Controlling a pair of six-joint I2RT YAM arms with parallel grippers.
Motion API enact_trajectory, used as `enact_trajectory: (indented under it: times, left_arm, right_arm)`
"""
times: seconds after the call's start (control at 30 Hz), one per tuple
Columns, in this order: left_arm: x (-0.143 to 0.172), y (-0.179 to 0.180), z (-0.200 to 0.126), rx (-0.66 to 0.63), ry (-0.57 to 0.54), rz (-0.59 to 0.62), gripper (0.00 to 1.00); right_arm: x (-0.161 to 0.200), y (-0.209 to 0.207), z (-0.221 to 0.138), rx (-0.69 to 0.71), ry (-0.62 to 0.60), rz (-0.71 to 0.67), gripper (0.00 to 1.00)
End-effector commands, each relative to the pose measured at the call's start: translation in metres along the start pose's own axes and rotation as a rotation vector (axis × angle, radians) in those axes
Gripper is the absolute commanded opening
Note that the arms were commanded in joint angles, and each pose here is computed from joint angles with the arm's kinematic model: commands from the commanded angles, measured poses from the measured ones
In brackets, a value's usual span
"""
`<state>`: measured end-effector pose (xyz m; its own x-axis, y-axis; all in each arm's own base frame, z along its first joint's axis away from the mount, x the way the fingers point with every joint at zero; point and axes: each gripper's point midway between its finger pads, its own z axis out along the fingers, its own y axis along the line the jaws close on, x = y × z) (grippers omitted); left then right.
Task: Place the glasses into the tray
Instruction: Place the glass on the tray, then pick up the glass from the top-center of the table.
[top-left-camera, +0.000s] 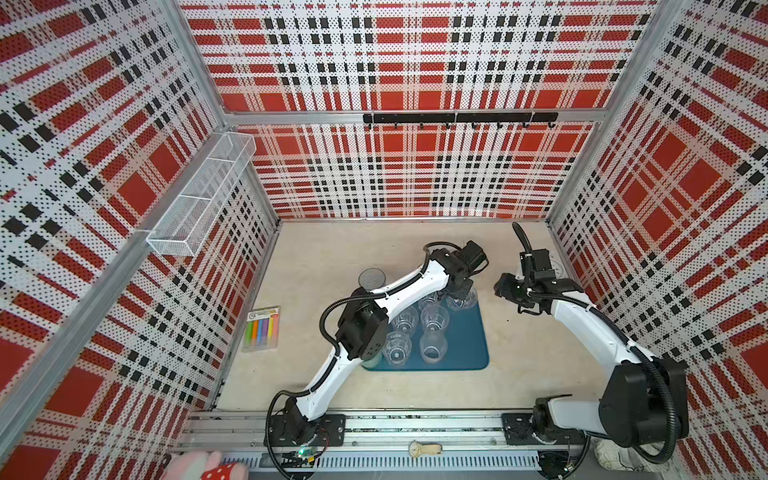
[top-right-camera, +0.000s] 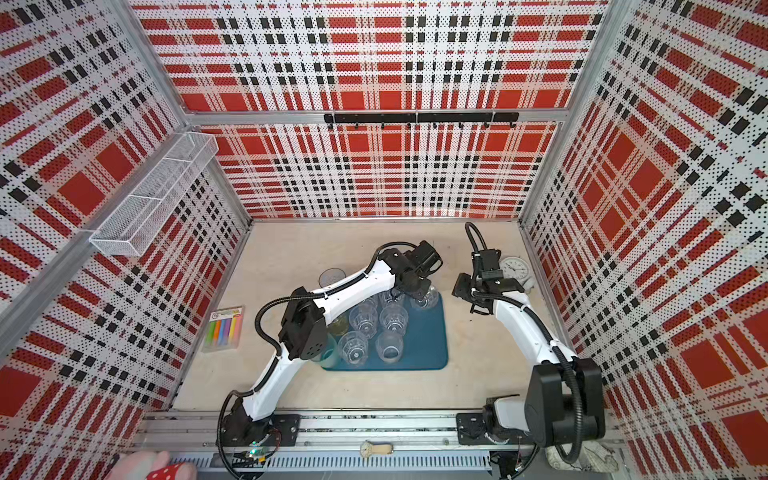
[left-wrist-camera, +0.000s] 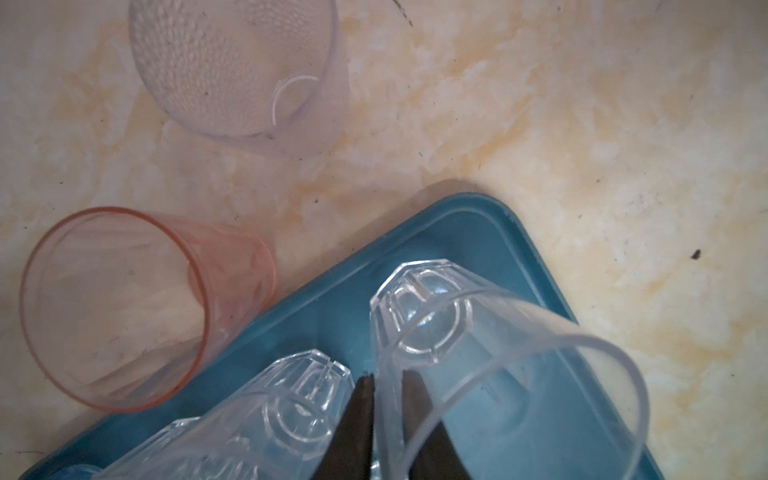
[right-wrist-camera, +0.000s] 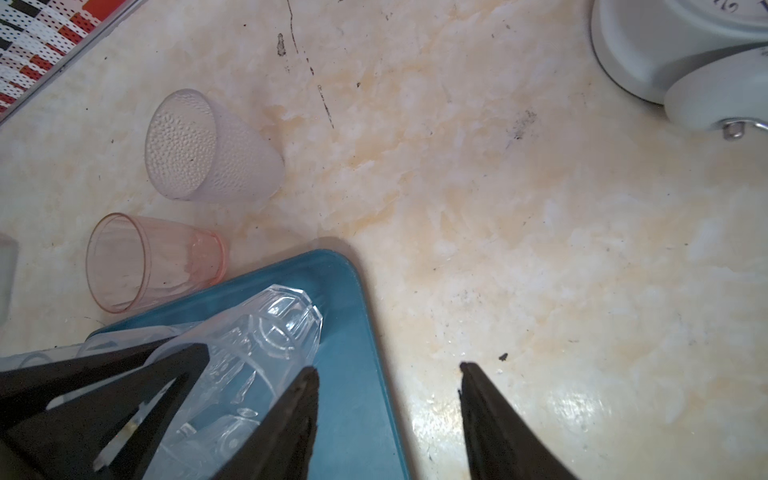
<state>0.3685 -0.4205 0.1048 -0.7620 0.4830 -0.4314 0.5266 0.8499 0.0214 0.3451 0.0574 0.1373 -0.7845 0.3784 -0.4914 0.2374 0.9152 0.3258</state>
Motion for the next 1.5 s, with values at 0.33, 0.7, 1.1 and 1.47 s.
enact_trajectory:
  times: [0.33, 0.7, 1.1, 1.47]
  left_arm:
    - [-0.027, 0.000, -0.035, 0.033, -0.098, -0.014, 0.22]
    - [-0.067, 0.078, -0.160, -0.053, -0.457, -0.166, 0.35]
    - [-0.016, 0.224, -0.280, -0.173, -1.006, -0.526, 0.58]
    - [0.027, 0.270, -0.283, -0.149, -1.052, -0.640, 0.61]
  right_arm:
    - [-0.001, 0.029, 0.001, -0.085, 0.000, -0.041, 0.58]
    - [-0.044, 0.070, 0.005, -0.173, -0.059, -0.047, 0.60]
    - [-0.064, 0.106, 0.065, -0.105, -0.014, -0.118, 0.63]
    - [-0.063, 0.106, 0.126, -0.016, 0.044, -0.190, 0.56]
